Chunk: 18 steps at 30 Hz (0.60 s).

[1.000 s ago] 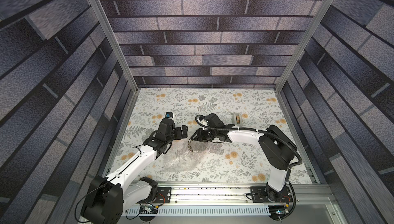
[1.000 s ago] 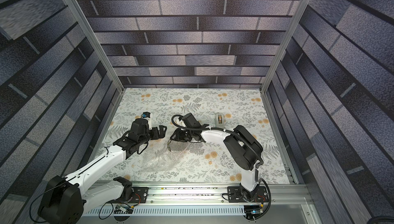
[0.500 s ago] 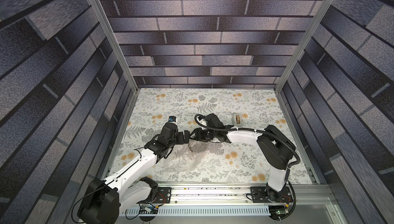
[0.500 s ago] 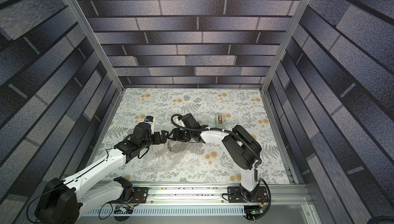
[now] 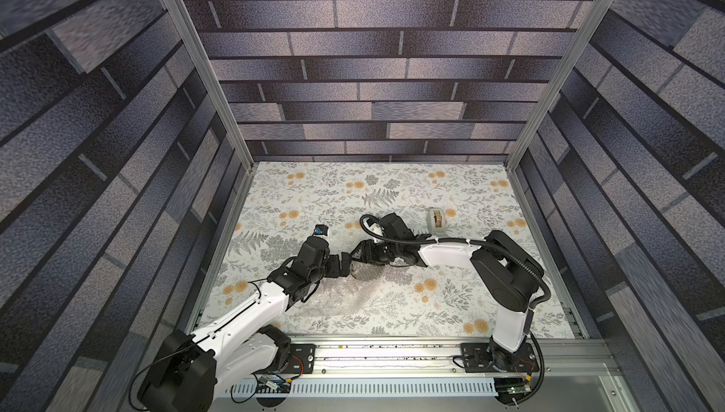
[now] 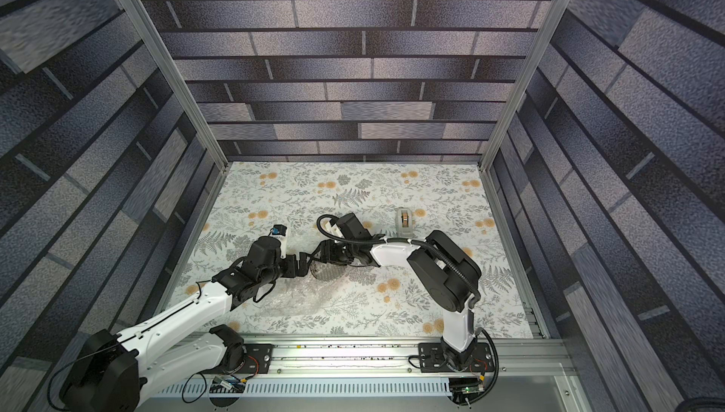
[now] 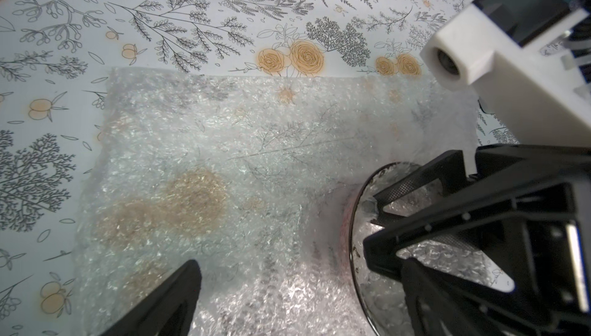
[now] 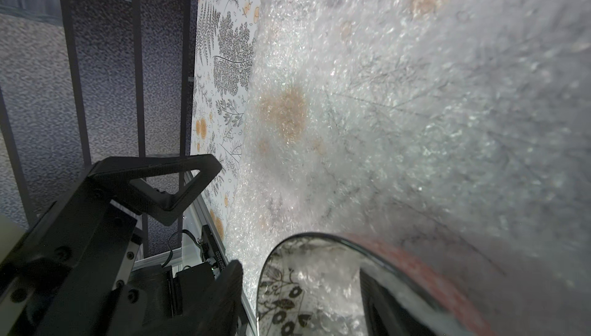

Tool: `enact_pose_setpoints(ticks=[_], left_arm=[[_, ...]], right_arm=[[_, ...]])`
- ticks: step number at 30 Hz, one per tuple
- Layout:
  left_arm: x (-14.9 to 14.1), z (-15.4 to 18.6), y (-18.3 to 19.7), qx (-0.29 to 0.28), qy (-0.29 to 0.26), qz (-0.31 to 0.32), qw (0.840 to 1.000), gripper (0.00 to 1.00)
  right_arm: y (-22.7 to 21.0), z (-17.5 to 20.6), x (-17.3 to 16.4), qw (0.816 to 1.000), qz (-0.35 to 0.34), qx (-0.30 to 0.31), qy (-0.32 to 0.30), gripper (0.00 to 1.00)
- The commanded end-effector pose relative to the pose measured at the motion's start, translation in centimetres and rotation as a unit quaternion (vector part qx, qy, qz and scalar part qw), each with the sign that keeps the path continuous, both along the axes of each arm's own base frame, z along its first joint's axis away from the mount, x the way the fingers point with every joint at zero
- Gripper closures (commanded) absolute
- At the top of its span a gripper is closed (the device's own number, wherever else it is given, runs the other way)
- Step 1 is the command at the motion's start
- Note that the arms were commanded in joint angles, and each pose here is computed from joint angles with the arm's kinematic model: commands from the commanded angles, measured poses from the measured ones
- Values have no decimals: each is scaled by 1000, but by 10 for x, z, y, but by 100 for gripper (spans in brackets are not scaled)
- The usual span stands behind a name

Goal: Wrap bowls in bubble wrap
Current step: Wrap the bowl in bubble wrap.

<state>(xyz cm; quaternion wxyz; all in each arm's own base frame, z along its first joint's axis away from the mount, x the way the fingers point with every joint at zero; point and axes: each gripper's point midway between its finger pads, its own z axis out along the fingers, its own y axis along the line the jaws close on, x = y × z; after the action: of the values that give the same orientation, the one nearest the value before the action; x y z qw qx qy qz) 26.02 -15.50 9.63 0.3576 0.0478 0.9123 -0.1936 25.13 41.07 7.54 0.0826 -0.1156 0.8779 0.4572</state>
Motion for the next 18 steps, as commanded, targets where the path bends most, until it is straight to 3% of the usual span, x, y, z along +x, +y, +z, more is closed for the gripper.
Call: enact_pose_setpoints(ticks=[1,18], left_arm=[[-11,-6,-1,-11,10,-6,1000,0],[-32,-8,-10,-33,-14,-23,999,0]], right_arm=[[3,5,-2,1000,-2,12,-1,39],[12,12,5,999,-14,32,13,39]])
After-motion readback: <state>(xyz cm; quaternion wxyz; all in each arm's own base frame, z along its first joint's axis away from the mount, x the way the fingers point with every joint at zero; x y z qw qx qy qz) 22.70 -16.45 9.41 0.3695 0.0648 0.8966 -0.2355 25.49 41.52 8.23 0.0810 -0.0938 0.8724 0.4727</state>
